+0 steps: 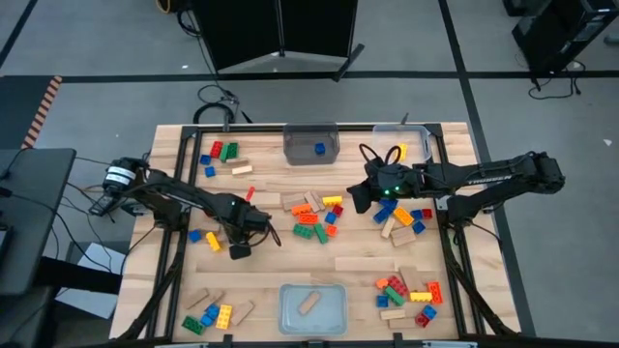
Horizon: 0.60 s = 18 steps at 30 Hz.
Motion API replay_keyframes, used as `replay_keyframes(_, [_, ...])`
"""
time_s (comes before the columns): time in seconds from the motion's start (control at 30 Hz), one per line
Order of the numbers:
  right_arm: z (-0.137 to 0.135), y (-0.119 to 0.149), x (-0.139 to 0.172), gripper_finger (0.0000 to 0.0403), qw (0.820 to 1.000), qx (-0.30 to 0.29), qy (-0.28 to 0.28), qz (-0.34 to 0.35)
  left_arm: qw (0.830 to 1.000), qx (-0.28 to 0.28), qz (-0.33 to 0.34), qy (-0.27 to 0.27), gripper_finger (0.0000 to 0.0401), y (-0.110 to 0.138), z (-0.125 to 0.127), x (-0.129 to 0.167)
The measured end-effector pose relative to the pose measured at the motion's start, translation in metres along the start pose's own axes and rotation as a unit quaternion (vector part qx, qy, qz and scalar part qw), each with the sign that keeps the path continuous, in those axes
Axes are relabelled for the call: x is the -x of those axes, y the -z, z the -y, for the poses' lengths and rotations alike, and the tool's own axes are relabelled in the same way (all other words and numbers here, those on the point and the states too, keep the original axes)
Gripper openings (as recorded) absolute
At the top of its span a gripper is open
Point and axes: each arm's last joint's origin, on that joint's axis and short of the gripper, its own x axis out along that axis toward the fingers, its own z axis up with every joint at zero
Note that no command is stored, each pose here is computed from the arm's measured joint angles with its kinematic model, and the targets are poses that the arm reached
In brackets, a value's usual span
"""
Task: Sort blocks by size
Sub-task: Put the brown block into the gray bin
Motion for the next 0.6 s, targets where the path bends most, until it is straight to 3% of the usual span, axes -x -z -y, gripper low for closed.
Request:
replay_keyframes(0.3, [0.0, 0.002, 0.0, 0.0021, 0.999, 0.031, -0.018, -0.031, 0.998, 0.034, 0.047, 0.004, 0.0062, -0.021, 0.012, 0.06])
replay_keyframes(0.6, [0.0, 0.003, 0.0, 0.0021, 0.996, 0.071, -0.024, -0.037, 0.978, 0.038, 0.203, 0.024, 0.0062, -0.041, 0.049, 0.151])
